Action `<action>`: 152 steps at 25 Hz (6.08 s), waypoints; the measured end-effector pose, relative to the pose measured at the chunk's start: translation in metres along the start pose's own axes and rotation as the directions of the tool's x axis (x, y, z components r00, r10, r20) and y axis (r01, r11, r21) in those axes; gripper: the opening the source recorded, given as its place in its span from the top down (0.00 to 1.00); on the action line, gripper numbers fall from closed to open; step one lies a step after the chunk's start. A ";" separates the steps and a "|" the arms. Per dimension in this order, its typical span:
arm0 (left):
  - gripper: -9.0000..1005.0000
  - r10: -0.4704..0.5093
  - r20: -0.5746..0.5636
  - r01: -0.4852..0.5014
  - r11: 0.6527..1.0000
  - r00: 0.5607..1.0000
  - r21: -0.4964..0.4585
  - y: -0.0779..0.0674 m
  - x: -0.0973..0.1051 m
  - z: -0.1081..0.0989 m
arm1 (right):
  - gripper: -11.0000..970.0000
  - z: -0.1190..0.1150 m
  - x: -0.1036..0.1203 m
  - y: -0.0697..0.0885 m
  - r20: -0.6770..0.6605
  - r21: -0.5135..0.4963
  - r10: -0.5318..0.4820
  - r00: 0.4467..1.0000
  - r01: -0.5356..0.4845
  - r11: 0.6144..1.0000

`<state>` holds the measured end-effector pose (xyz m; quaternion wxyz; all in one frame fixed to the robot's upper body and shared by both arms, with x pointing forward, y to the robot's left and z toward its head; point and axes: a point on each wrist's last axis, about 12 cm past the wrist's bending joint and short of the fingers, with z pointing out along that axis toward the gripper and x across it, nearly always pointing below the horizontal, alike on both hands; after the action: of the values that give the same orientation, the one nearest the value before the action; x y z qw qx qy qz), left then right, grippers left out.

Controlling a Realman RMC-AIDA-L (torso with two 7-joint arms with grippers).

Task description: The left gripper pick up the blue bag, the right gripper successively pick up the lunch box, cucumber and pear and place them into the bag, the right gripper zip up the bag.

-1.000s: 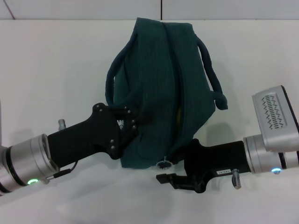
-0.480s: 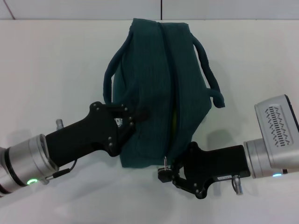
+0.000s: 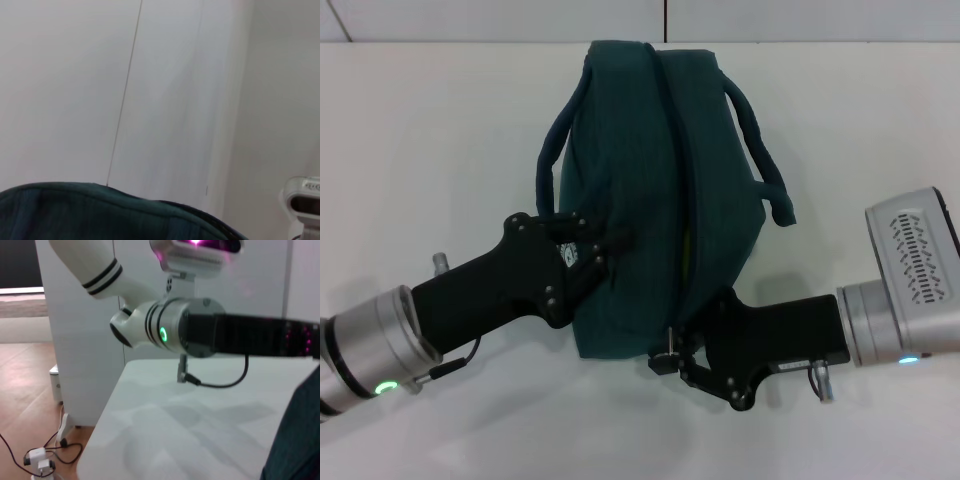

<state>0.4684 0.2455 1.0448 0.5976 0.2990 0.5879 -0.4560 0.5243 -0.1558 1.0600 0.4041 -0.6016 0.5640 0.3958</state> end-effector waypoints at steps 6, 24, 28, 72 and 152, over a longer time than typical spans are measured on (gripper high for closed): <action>0.72 0.014 0.023 -0.013 0.999 1.000 -0.046 -0.005 0.005 -0.006 | 0.95 0.000 -0.009 -0.006 0.029 0.023 -0.027 0.999 0.027 0.999; 0.22 0.072 -0.012 -0.073 0.971 0.997 -0.226 -0.029 0.029 -0.049 | 0.95 -0.014 -0.025 -0.026 0.104 0.134 -0.080 0.991 0.066 0.989; 0.40 0.055 -0.040 -0.063 0.972 0.998 -0.228 -0.031 0.035 -0.047 | 0.95 -0.014 -0.027 -0.028 0.111 0.141 -0.083 0.990 0.067 0.988; 0.87 0.130 -0.139 -0.155 0.971 0.982 -0.182 -0.014 0.041 -0.018 | 0.95 -0.018 -0.027 -0.019 0.179 0.145 -0.075 0.981 0.049 0.988; 0.36 0.150 -0.145 -0.172 0.973 0.978 -0.157 0.002 0.034 0.013 | 0.96 -0.035 -0.018 -0.014 0.350 0.294 -0.075 0.934 -0.033 0.955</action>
<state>0.4720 0.2285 1.0125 0.6154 0.3239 0.6363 -0.3337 0.5385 -0.1814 1.0901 0.5894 -0.4584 0.5273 0.4055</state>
